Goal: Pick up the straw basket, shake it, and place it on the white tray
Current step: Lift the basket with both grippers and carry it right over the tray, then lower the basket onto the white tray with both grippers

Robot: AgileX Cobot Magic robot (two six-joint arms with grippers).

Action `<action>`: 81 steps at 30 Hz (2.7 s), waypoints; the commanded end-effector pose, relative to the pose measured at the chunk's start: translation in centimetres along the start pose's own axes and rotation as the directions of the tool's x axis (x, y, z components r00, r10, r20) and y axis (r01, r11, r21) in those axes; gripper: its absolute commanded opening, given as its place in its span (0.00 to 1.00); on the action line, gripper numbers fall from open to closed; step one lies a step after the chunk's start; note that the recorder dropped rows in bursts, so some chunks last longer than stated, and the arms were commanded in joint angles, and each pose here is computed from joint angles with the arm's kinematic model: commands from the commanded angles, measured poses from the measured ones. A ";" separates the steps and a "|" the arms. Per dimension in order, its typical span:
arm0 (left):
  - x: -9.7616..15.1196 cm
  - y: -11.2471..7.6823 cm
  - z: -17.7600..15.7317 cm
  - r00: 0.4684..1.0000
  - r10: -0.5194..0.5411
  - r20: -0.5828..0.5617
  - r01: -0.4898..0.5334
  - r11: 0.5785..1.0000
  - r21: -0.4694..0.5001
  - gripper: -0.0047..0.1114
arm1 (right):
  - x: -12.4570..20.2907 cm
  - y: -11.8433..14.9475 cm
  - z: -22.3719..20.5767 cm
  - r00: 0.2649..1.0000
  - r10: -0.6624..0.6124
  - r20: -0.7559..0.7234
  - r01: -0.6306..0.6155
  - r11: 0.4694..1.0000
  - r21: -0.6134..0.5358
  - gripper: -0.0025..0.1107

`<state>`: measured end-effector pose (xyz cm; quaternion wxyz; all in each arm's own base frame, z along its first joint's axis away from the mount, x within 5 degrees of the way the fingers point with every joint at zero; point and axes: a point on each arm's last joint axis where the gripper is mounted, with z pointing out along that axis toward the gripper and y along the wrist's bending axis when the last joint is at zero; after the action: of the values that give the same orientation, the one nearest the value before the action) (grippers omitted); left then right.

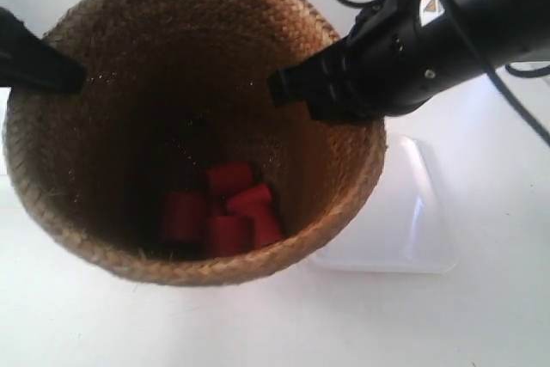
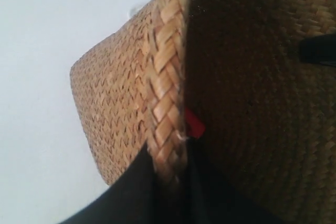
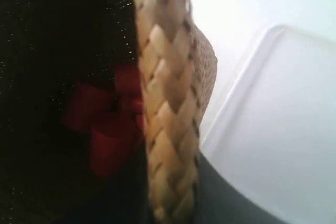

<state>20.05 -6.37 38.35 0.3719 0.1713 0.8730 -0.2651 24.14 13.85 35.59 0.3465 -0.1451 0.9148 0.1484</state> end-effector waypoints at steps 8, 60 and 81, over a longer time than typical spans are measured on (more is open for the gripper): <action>-4.9 -1.6 1.6 0.989 -0.090 0.114 0.069 0.981 0.181 0.04 | -4.8 -3.9 -3.9 0.998 -0.005 -0.058 0.013 0.992 0.126 0.02; -8.7 -3.3 17.1 0.990 -0.133 -0.054 0.143 0.960 0.241 0.04 | -6.6 -14.0 1.3 0.951 0.197 -0.238 -0.108 0.934 0.341 0.02; -8.5 -2.6 19.5 0.984 -0.155 -0.091 0.172 0.956 0.236 0.04 | -5.1 -16.5 2.9 0.922 0.235 -0.307 -0.102 0.914 0.392 0.02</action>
<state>35.66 -20.12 33.34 0.2888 0.1490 0.8694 -0.3721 35.27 0.98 34.84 0.1958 -0.0163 0.9803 -0.0207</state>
